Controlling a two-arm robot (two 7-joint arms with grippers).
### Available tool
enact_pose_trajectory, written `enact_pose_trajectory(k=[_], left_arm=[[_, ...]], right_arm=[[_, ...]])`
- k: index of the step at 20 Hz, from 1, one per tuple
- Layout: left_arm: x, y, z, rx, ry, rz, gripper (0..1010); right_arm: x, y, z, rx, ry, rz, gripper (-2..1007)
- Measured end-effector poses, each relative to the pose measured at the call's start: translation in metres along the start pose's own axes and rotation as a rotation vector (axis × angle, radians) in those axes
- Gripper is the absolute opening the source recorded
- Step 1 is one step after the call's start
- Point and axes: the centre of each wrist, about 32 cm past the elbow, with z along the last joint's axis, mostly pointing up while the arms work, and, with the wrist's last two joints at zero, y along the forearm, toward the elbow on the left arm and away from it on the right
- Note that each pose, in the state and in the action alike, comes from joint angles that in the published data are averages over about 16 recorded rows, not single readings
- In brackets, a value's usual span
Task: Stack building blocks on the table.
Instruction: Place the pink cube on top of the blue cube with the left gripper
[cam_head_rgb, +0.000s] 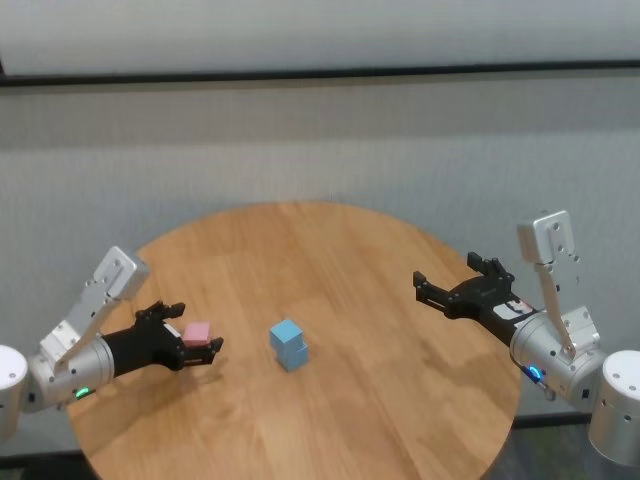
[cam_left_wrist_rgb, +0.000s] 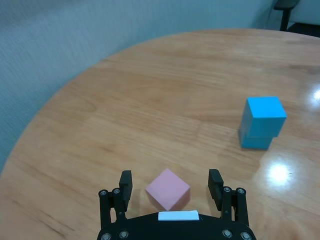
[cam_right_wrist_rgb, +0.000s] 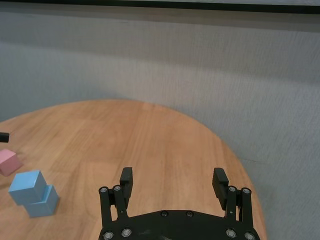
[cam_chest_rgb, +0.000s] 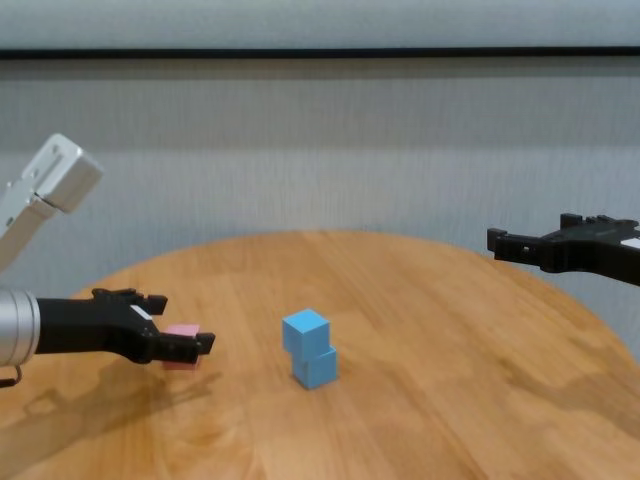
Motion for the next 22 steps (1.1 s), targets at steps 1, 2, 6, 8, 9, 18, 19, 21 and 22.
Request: enact_pose_trajectory(k=[1,2,6,8,9,18,19,21,22], left_arm=[[0.0004,0.0,-0.0006,-0.002,0.001,0.002,1000],[0.0008,0.0,-0.0012,-0.003,0.001,0.003,1000],[0.0025,-0.001,-0.0036,-0.01,0.004,0.007,1000],[0.0032,-0.001,-0.0048,-0.012,0.005,0.008,1000],[0.0034,-0.001,-0.0054,-0.012,0.006,0.008,1000],[0.0043,-0.004,-0.0104,0.002,0.015,0.002,1000],[0.0043,-0.005,-0.0109,0.004,0.015,0.001,1000],[0.0042,-0.005,-0.0116,0.008,0.016,0.001,1000],[0.0042,-0.006,-0.012,0.01,0.017,0.001,1000]], right_arm=[[0.0,0.0,0.0,0.0,0.0,0.0,1005],[0.0,0.0,0.0,0.0,0.0,0.0,1004],[0.0,0.0001,0.0001,0.0,0.0,0.0,1005],[0.0,0.0001,0.0001,0.0,0.0,0.0,1005],[0.0,0.0001,0.0001,0.001,0.0,0.0,1005],[0.0,0.0002,0.0002,0.001,0.0,0.0,1005],[0.0,0.0002,0.0002,0.001,0.0,0.0,1005],[0.0,0.0002,0.0002,0.001,0.0,0.0,1005],[0.0,0.0002,0.0002,0.001,0.0,0.0,1005]])
